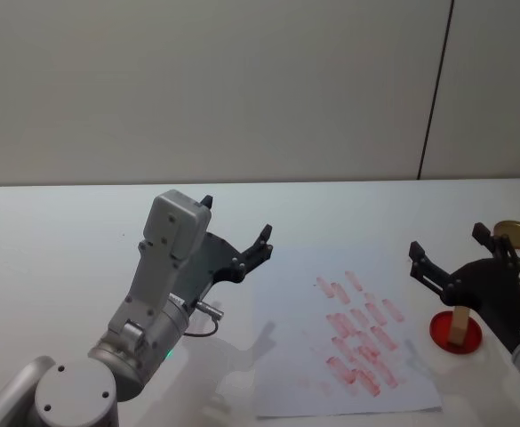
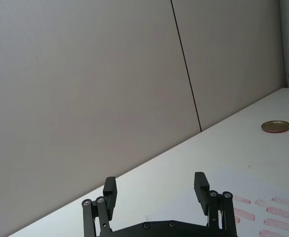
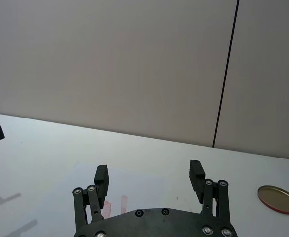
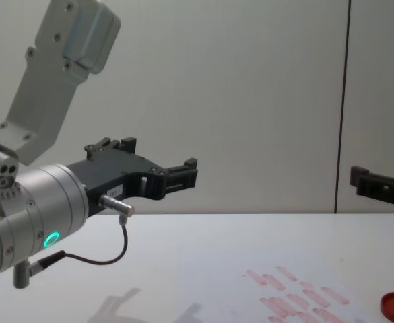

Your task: Use the one hand to pick up the stamp and affix it onto the A4 paper.

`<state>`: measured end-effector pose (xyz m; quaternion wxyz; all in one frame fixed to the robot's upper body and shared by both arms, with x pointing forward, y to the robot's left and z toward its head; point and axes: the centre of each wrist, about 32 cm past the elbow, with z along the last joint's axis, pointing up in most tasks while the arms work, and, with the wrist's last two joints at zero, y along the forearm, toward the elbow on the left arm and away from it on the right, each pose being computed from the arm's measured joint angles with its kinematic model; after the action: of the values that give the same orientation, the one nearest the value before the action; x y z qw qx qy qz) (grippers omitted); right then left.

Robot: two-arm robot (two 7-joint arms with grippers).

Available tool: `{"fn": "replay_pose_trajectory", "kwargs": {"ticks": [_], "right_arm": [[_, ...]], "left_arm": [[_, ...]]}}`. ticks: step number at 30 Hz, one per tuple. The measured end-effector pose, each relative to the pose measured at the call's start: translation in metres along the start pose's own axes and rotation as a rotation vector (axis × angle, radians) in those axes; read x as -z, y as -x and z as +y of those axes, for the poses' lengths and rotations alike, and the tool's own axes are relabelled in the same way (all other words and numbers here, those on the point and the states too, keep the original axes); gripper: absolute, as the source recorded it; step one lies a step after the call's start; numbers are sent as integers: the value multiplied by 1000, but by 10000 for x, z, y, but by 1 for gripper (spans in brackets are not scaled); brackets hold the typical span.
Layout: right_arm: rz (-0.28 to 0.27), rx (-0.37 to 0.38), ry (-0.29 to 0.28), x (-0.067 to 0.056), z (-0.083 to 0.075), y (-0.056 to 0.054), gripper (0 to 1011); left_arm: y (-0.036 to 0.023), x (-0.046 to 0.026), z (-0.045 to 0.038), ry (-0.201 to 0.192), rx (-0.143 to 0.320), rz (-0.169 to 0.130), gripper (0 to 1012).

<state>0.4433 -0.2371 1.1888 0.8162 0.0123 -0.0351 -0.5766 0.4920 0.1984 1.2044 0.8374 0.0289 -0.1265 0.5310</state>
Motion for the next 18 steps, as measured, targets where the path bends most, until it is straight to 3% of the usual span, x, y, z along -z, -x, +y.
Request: {"fn": "replay_pose_trajectory", "kwargs": {"ticks": [8,18], "right_arm": [[0,18,1,-12,31,16,1003],[10,105,24,-47,139,146,1003]], "left_arm": [[0,0,0,0,0,0,993],[0,0,0,0,0,0,993]]}}
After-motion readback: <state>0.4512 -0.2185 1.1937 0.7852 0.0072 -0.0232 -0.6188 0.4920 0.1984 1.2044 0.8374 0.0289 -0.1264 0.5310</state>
